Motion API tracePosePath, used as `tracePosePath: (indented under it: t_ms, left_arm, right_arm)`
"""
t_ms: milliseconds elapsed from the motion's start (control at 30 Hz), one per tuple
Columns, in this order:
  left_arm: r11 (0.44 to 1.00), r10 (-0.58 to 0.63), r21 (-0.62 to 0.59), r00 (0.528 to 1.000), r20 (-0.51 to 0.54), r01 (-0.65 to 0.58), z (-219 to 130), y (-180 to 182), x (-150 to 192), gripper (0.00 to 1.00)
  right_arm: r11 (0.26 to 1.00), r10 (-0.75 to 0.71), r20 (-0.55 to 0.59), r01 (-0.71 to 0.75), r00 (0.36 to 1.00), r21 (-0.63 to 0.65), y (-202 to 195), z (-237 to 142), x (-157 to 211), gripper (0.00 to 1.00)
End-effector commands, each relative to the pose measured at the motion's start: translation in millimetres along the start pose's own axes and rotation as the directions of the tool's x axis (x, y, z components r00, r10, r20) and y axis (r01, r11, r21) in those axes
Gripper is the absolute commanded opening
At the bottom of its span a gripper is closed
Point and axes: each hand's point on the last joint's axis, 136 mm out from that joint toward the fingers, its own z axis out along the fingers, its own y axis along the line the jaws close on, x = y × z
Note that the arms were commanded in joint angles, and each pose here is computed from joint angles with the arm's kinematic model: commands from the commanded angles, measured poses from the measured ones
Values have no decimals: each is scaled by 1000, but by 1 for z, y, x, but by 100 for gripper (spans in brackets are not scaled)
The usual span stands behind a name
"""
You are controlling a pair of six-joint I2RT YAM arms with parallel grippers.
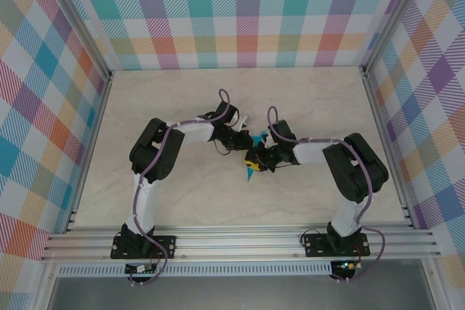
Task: Fold a paper plane with a square sheet of paper (fold left side to right side)
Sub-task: Fold the wing for the fifth time at the center of the table.
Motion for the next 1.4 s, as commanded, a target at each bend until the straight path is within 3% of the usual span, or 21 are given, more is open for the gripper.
tracePosePath:
  t_ms: [0,267,633,867,967,1200,1367]
  left_arm:
    - [994,-40,-103,998,-53,34,9,30,20,8]
    - [995,-35,-95,998,-55,30,9,27,20,8]
    - [998,9,-69,999,-48,-12,3,9,13,8]
    - [997,7,-76,998,-68,-12,0,5,18,8]
    - [997,8,-74,998,-67,-13,0,4,17,8]
    - [997,8,-77,997,-70,-14,1,3,18,8]
    - [996,8,-83,997,-74,-14,1,4,20,8]
  right_arm:
    - [1000,10,-8,-9,1000,18,-7,8,3,24]
    - [1000,-1,-1,1,1000,24,-5,6,2,25]
    - [992,-87,67,80,994,102,-4,-25,1,33]
    - [997,-69,165,62,984,47,-8,-69,-40,32]
    - [997,-72,185,65,980,44,-5,-77,-62,37]
    - [996,-78,179,70,981,54,8,-56,-105,34]
    - [998,-57,153,59,987,-8,18,-42,-118,31]
